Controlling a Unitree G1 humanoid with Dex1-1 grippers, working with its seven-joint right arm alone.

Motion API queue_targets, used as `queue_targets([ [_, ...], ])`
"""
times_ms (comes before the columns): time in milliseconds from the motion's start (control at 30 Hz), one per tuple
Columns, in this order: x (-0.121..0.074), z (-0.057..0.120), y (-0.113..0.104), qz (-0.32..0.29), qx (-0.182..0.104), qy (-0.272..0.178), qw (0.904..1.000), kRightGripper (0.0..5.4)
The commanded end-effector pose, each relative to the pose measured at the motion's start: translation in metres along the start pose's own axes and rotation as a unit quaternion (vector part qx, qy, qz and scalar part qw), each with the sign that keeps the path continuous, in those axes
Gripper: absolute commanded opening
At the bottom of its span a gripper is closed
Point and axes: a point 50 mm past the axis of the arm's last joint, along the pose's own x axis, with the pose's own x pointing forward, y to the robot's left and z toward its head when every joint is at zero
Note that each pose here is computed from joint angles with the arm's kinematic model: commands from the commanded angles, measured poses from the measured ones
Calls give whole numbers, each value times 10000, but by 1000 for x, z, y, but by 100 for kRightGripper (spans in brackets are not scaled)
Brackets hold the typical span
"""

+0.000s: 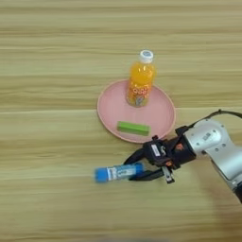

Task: Move the objects on the table

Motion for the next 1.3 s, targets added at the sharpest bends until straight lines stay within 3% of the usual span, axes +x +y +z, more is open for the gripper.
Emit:
queue_targets([
  [33,-14,15,-18,-455,-450,24,9979,140],
  [367,-9,17,-8,-380,-421,-93,9983,140],
  [600,-15,26,-4,-800,-379,-469,9950,140],
  [800,-56,33,-27,-2360,-149,-789,9684,140],
  [933,-80,27,-26,-2783,-73,-561,9588,140],
  [1100,-114,12,-31,-3479,171,46,9374,140],
  [1300,-124,-3,-39,-3736,417,538,9251,140],
])
